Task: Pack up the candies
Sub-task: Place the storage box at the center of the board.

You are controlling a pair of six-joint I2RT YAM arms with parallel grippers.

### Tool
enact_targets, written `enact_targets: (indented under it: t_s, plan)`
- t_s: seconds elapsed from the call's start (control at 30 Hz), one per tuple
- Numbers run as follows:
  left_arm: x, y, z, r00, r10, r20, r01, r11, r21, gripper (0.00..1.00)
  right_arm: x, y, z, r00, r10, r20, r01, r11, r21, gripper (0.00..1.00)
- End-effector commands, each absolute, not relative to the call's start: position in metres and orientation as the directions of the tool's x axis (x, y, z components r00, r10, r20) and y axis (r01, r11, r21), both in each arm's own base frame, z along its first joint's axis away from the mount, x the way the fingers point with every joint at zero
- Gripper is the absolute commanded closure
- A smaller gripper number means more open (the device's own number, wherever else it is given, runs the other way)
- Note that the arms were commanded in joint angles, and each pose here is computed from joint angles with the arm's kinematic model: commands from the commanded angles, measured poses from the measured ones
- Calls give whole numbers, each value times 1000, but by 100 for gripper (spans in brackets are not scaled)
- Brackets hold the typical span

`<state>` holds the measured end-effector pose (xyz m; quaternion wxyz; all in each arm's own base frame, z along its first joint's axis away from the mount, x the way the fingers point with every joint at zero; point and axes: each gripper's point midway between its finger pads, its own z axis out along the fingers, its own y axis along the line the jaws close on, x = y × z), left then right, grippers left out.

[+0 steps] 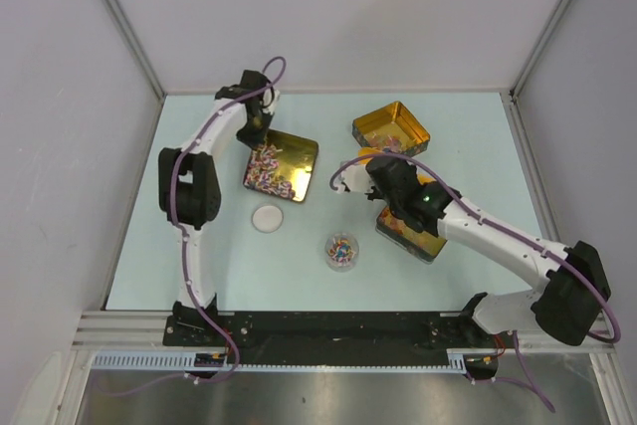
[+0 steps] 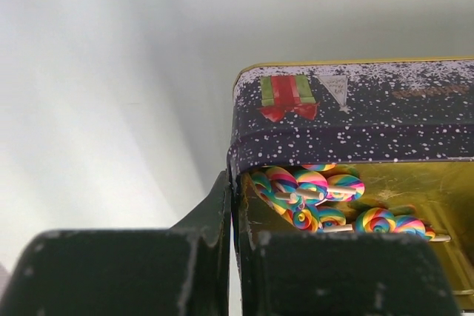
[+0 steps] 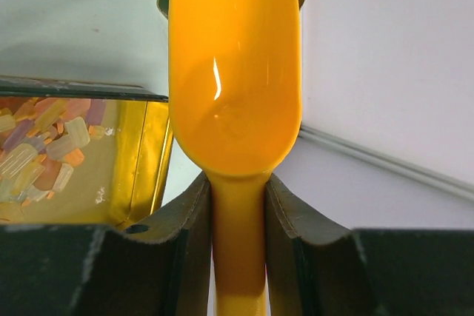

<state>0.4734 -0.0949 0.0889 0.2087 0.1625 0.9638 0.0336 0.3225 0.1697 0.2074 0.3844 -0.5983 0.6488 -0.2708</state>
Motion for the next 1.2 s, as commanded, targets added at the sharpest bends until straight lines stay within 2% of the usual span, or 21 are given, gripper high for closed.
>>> enact_targets:
  t_s: [0.0, 0.53, 1.07, 1.17]
  plan:
    - [500, -56, 113, -861, 227, -455, 182, 973, 140, 100, 327, 165, 245, -14, -940, -341, -503, 301, -810, 100]
    - [522, 38, 78, -909, 60, -413, 1, 990, 142, 100, 333, 128, 251, -132, -859, -494, -479, 492, -727, 100]
    - [539, 83, 64, -908, 0, -419, -101, 971, 219, 100, 355, 98, 242, -248, -808, -534, -404, 587, -701, 100]
    - [538, 84, 62, -909, -6, -416, -104, 972, 212, 89, 354, 97, 245, -251, -796, -550, -394, 604, -693, 100]
